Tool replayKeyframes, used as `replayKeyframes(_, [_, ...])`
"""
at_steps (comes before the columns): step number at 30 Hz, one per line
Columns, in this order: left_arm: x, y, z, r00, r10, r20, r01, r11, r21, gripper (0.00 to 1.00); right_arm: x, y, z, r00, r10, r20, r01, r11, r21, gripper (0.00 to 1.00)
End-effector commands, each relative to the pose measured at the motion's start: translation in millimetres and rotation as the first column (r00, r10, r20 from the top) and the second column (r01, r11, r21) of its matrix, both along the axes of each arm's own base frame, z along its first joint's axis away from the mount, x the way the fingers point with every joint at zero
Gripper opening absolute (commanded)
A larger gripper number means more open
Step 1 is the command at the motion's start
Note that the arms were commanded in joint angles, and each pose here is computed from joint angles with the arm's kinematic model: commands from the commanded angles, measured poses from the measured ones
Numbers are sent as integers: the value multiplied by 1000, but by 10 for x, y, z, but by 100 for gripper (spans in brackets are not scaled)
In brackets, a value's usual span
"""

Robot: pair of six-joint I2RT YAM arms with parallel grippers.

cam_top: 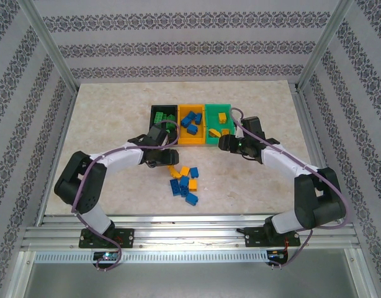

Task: Sort the legos into containers by color
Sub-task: Pick up the lego from the center of the table.

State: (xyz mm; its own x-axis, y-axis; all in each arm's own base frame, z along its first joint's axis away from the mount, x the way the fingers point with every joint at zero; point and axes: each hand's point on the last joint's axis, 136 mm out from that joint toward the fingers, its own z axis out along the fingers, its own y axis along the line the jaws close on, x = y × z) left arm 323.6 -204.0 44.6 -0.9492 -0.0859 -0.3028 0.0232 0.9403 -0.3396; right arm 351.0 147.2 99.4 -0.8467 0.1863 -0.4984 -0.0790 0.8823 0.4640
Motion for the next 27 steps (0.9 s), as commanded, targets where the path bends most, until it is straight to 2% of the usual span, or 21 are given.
replayKeyframes(1, [-97,-8,-87,998,-42,-50,45,996,75,65,-15,27,53,999,10,43,-10,1000,-3,54])
replayKeyframes(8, [-69,-82,-134,996,-59,-64,65,994,84,57,-48,20,20,999,22,42,-22,1000,-11,55])
replayKeyframes(11, [-63,-93,-103,996,-68,-61,73,993,91,46,-73,10,3,999,24,40,-23,1000,-15,55])
replayKeyframes(12, [-55,-98,-75,996,-73,-54,78,993,93,39,-81,5,-2,999,24,42,-23,1000,-15,55])
replayKeyframes(13, [-48,-96,-47,996,-74,-47,78,992,97,37,-91,-1,-7,999,24,45,-23,1000,-16,55])
replayKeyframes(22, [98,-135,352,991,-83,109,70,991,117,37,-139,13,-57,998,41,40,-41,999,-5,55])
replayKeyframes(27, [299,-401,690,972,-108,211,96,993,63,37,-210,-32,-51,998,56,33,-56,998,-26,55])
